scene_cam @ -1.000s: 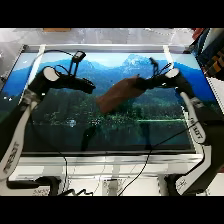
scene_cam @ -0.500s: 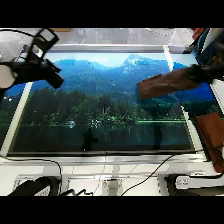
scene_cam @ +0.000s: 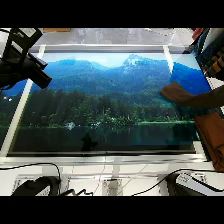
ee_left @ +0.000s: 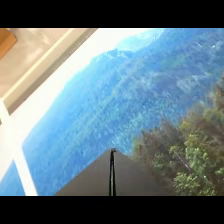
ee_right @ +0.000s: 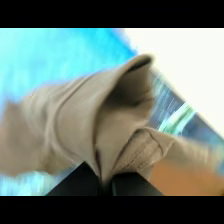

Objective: Fold the clothes and pants, and hang the long-sleeved shirts on hangers.

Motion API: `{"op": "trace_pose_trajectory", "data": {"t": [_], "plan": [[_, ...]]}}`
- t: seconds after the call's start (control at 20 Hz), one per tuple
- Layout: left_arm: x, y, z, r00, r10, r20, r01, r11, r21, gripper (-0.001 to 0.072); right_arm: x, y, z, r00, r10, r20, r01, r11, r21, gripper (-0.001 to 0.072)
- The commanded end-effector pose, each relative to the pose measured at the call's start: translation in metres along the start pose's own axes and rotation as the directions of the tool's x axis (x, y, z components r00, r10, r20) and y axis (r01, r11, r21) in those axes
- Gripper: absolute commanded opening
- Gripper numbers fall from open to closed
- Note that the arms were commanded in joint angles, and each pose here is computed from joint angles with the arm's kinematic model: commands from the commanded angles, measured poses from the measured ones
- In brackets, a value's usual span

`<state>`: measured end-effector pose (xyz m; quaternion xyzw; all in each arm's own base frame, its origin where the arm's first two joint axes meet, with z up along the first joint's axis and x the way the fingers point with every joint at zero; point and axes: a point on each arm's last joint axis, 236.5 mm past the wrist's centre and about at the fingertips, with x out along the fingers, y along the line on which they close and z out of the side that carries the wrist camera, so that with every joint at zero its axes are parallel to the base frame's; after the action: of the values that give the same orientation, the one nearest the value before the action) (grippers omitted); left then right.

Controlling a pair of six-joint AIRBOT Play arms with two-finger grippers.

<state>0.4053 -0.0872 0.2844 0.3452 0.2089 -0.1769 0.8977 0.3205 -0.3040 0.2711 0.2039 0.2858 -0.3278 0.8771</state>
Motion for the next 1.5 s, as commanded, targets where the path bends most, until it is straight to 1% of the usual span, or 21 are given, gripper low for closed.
{"op": "trace_pose_trajectory", "data": {"t": [0.0,0.15,0.25,0.35,0.45,0.55,0.6,0.7,0.8,0.95,1.05,1.2,1.3,1.45], "plan": [[0.001,-0.001,-0.003,1.0,-0.005,-0.014,0.005,1.0,0.002,0.0011,-0.086,-0.025,0.072,0.946,-0.075,0.316,0.071,0.997,0.023,0.001],[0.001,-0.001,-0.003,1.0,-0.006,-0.014,0.006,1.0,0.002,0.0011,-0.17,-0.021,0.112,0.846,-0.101,0.523,0.11,0.994,0.013,0.0009],[0.001,-0.001,-0.003,1.0,-0.006,-0.014,0.006,1.0,0.002,0.0011,-0.212,-0.023,0.122,0.788,-0.139,0.6,0.166,0.986,0.009,0.0009],[0.001,-0.001,-0.003,1.0,-0.006,-0.014,0.006,1.0,0.002,0.0011,-0.244,-0.034,0.125,0.727,-0.204,0.655,0.252,0.967,0.021,0.0009],[0.001,-0.001,-0.003,1.0,-0.005,-0.013,0.005,1.0,0.002,0.0011,-0.261,-0.041,0.124,0.698,-0.242,0.674,0.3,0.953,0.031,0.001],[0.001,-0.001,-0.003,1.0,-0.006,-0.013,0.006,1.0,0.002,0.0011,-0.255,-0.041,0.118,0.719,-0.241,0.652,0.294,0.955,0.029,0.001],[0.001,-0.001,-0.003,1.0,-0.006,-0.013,0.006,1.0,0.001,0.0011,-0.245,-0.043,0.111,0.748,-0.248,0.615,0.299,0.954,0.021,0.001],[0.001,-0.001,-0.003,1.0,-0.006,-0.013,0.006,1.0,0.001,0.0011,-0.219,-0.054,0.09,0.812,-0.283,0.51,0.367,0.928,-0.069,0.0009],[0.001,-0.001,-0.003,1.0,-0.006,-0.013,0.006,1.0,0.001,0.0011,-0.193,-0.068,0.072,0.846,-0.323,0.425,0.405,0.907,-0.118,0.0009],[0.002,-0.002,-0.003,1.0,-0.006,-0.013,0.006,1.0,0.001,0.0011,-0.141,-0.079,0.037,0.904,-0.329,0.273,0.395,0.888,-0.236,0.0009],[0.002,-0.002,-0.003,1.0,-0.007,-0.014,0.007,1.0,0.001,0.0011,-0.106,-0.087,0.012,0.926,-0.331,0.181,0.373,0.875,-0.308,0.0009],[0.002,-0.002,-0.003,1.0,-0.007,-0.014,0.007,1.0,0.001,0.0011,-0.056,-0.091,-0.031,0.954,-0.3,0.027,0.285,0.872,-0.398,0.0009],[0.003,-0.002,-0.004,1.0,-0.008,-0.015,0.008,1.0,0.002,0.0011,-0.023,-0.083,-0.061,0.968,-0.234,-0.089,0.172,0.88,-0.443,0.0009],[0.008,-0.004,-0.006,1.0,-0.016,-0.025,0.016,1.0,0.002,0.0012,0.023,-0.069,-0.111,0.953,-0.12,-0.277,-0.005,0.911,-0.411,0.0009]]}}
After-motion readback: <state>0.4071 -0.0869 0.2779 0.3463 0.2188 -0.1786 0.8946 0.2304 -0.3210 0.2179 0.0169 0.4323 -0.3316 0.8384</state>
